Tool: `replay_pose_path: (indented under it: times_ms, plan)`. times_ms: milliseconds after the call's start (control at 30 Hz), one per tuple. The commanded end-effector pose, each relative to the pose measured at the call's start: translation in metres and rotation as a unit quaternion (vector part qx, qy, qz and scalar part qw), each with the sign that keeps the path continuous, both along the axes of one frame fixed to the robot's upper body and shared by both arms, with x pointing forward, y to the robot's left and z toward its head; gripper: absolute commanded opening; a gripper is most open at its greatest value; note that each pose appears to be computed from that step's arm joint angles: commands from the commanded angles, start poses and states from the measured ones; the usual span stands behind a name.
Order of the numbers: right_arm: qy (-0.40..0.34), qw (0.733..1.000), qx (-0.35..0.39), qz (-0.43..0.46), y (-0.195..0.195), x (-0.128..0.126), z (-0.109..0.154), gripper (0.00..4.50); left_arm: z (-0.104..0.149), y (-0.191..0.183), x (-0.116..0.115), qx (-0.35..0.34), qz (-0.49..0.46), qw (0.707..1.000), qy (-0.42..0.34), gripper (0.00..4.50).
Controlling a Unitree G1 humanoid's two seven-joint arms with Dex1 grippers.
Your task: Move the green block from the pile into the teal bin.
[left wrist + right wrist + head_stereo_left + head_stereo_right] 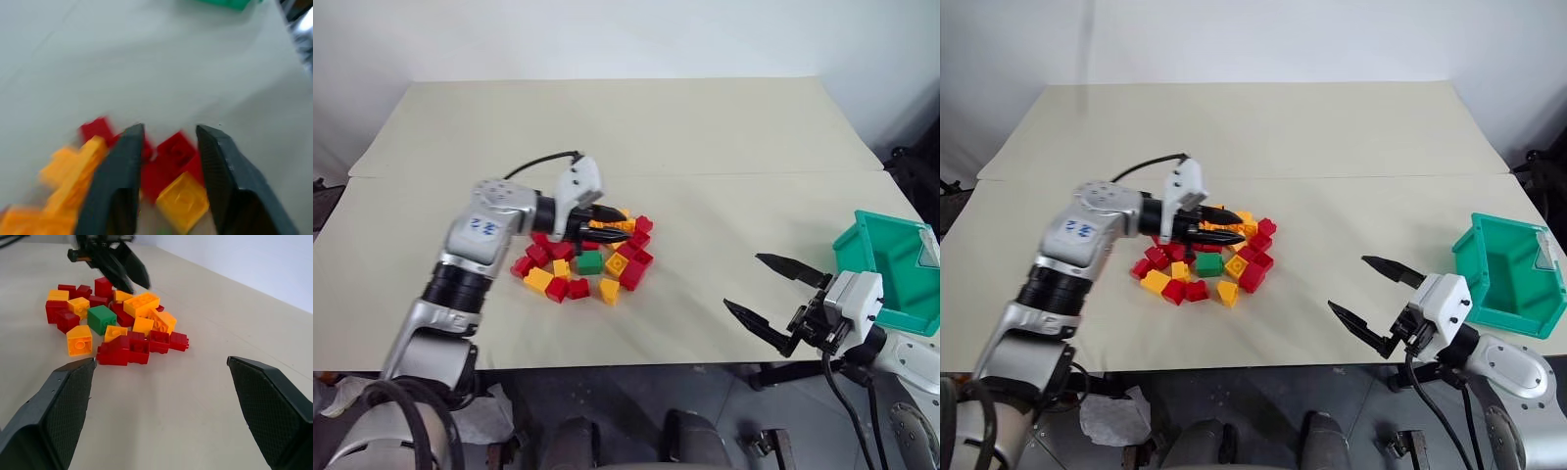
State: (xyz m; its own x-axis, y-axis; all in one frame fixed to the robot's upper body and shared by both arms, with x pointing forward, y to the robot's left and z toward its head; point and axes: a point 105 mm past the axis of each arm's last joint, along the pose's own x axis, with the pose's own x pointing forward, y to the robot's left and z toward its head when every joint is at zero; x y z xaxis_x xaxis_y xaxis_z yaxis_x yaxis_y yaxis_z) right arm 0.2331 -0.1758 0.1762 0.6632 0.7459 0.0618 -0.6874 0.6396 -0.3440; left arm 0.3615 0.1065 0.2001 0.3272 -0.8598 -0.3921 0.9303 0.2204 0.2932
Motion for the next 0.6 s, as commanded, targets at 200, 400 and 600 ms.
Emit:
replay_pose_path:
  times_ms: [200, 400, 600]
  plan:
    - [-0.028, 0.999, -0.004, 0.039, 0.012, 0.003, 0.018, 4.5, -0.029, 0.041, -0.01, 0.065, 0.011, 0.998, -0.005, 4.48]
    - [-0.022, 0.997, -0.016, 0.075, 0.02, 0.001, 0.026, 4.5, -0.047, 0.038, -0.008, 0.09, 0.035, 0.995, 0.016, 4.48]
    - [-0.017, 0.997, -0.014, 0.078, 0.023, 0.001, 0.025, 4.5, -0.05, 0.02, -0.003, 0.079, 0.033, 0.996, 0.017, 4.48]
